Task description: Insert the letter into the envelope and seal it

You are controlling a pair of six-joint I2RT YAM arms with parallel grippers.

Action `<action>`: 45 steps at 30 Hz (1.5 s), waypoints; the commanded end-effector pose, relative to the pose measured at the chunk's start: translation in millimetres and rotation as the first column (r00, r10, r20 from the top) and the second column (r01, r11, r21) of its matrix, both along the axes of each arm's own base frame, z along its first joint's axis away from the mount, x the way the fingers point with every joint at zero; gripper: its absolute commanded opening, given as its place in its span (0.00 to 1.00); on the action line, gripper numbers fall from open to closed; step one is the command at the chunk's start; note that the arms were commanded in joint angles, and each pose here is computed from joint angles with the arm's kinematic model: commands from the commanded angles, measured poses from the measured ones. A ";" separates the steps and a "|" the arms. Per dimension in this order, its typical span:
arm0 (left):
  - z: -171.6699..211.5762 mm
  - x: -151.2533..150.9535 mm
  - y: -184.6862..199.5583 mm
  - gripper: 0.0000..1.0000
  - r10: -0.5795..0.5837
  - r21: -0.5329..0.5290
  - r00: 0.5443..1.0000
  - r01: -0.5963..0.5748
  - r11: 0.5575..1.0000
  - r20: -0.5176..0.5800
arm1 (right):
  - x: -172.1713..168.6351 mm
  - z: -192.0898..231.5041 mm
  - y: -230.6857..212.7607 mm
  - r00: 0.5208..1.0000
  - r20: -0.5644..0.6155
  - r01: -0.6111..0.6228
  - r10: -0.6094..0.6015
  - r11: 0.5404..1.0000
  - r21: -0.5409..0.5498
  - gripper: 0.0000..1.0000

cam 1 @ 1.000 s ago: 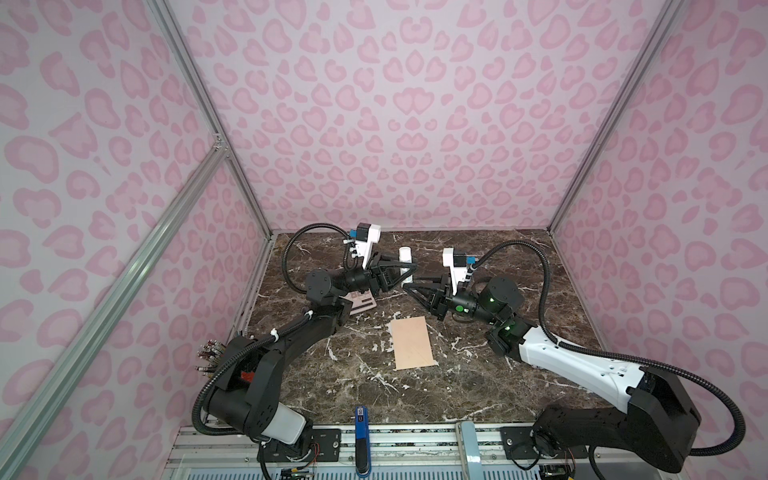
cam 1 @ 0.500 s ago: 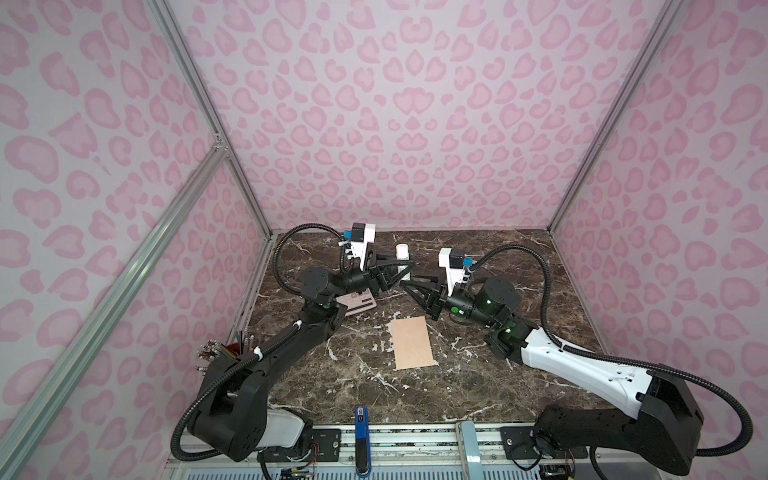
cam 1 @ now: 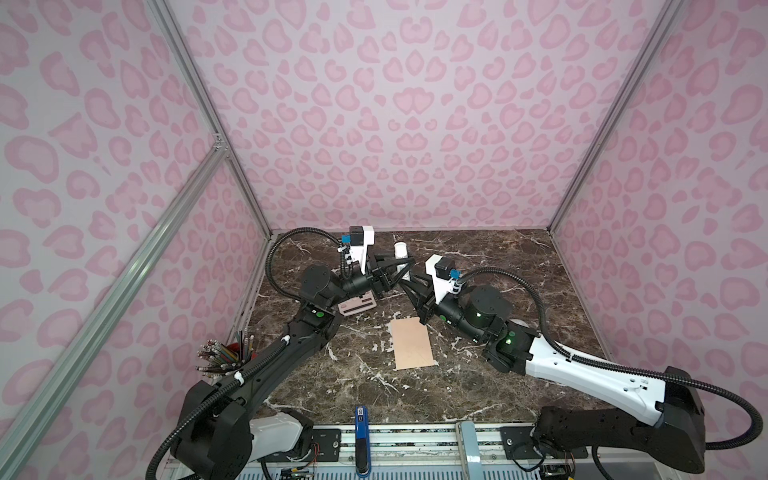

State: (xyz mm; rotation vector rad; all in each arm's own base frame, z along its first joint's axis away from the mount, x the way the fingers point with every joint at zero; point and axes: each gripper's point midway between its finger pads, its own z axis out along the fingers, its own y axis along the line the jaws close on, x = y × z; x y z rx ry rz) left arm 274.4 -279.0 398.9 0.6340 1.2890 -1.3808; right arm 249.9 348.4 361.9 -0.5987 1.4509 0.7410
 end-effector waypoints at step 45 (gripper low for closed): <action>3.1 -16.6 -14.3 0.04 -0.164 -0.023 0.986 0.164 0.986 -0.021 | -19.1 -10.1 -37.2 0.931 -0.066 -0.351 0.359 0.931 0.101 0.43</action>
